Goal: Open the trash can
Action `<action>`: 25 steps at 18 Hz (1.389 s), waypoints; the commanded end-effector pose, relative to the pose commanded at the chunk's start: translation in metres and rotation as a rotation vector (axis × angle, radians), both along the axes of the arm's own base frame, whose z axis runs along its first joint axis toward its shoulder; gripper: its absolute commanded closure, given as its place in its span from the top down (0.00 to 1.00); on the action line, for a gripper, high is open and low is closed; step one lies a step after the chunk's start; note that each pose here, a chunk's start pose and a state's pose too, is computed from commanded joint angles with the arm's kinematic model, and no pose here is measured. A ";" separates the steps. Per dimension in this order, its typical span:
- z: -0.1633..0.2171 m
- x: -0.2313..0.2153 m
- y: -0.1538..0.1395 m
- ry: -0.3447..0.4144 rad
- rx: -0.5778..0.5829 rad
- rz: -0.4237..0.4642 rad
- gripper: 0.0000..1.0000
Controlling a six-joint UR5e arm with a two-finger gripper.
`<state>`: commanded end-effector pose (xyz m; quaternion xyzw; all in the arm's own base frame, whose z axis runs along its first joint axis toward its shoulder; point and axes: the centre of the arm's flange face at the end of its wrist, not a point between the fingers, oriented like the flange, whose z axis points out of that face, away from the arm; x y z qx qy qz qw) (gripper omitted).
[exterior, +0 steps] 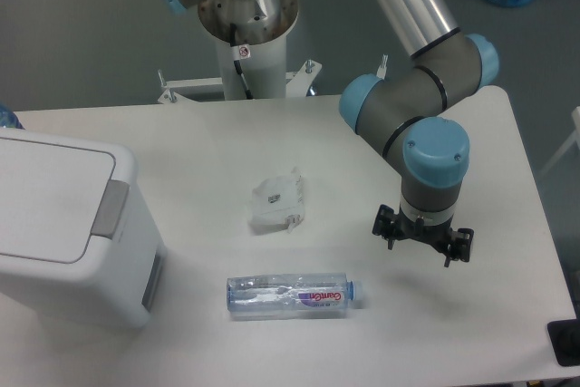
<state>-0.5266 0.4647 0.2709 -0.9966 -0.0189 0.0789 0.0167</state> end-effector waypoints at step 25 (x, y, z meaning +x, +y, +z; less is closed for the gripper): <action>0.053 0.040 0.081 0.020 0.241 0.232 1.00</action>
